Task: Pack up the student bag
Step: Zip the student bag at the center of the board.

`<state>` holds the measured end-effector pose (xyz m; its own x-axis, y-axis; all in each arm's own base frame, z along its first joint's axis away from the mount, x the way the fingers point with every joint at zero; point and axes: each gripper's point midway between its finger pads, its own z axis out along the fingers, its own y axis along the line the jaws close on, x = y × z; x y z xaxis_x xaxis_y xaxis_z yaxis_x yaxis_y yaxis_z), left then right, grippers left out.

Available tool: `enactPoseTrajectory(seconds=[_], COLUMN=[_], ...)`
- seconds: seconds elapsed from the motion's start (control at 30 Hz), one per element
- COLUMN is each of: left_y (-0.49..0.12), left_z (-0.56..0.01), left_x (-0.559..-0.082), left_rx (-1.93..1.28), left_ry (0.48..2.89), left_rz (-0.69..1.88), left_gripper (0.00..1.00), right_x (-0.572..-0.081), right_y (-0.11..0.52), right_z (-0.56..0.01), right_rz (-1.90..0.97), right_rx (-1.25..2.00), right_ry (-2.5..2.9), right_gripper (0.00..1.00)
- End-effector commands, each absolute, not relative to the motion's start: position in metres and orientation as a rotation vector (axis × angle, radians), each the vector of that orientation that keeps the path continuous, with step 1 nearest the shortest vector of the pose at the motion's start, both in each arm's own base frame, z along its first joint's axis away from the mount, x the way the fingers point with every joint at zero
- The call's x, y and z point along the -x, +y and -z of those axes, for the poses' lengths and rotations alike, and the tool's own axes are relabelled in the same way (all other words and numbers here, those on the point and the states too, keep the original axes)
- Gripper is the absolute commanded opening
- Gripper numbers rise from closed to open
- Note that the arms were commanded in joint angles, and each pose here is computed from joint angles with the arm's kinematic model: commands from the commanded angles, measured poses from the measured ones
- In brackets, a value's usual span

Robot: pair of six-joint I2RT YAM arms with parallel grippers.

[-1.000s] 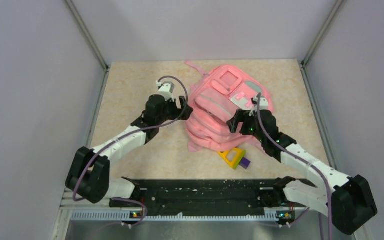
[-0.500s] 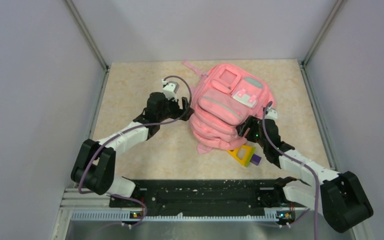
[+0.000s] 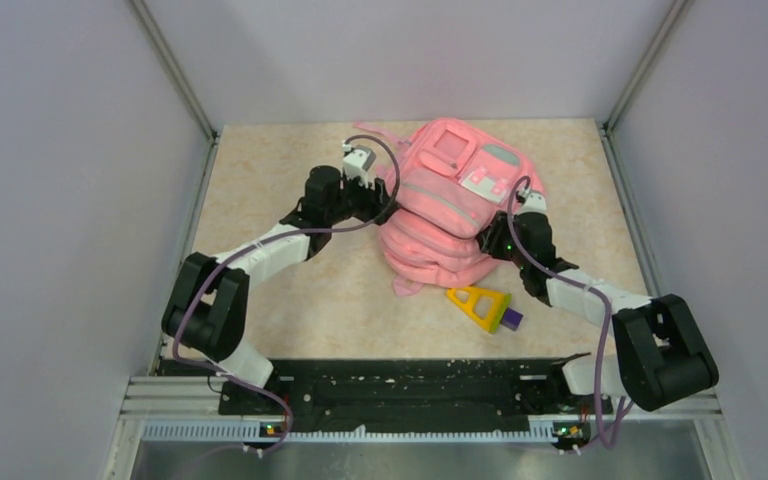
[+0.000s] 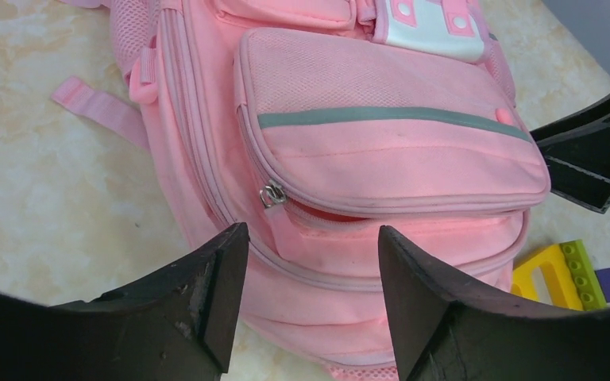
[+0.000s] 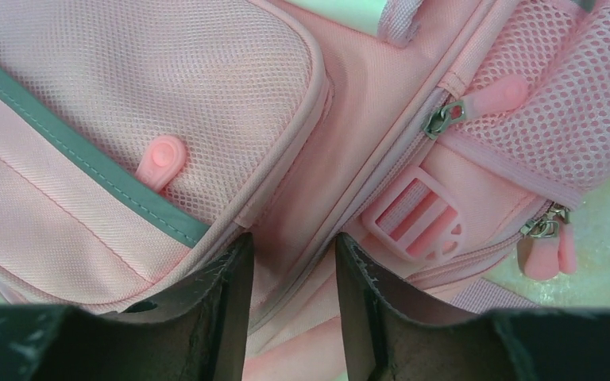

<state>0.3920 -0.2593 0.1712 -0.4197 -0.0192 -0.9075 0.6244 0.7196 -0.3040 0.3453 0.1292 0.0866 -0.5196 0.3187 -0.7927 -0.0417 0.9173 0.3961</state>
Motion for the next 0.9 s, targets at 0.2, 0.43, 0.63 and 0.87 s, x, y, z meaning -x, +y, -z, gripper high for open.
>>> enactPoseTrajectory(seconds=[0.2, 0.43, 0.63, 0.87], left_y=[-0.262, -0.266, -0.275, -0.281], left_z=[-0.172, -0.166, -0.162, -0.156], left_x=[-0.422, -0.423, -0.423, -0.425], left_rx=[-0.550, -0.575, -0.622, -0.669], left_ry=[1.845, 1.847, 1.840, 1.851], left_rz=[0.663, 0.681, 0.719, 0.735], left_gripper=[0.54, 0.43, 0.42, 0.19], right_x=[-0.358, -0.358, -0.358, -0.357], right_y=[0.134, 0.134, 0.134, 0.133], right_z=[-0.109, -0.114, -0.114, -0.113], right_rz=[-0.475, -0.476, -0.470, -0.469], right_rx=[-0.117, -0.111, -0.104, -0.102], right_ry=[2.006, 1.995, 1.998, 1.999], right_gripper=[0.35, 0.33, 0.32, 0.30])
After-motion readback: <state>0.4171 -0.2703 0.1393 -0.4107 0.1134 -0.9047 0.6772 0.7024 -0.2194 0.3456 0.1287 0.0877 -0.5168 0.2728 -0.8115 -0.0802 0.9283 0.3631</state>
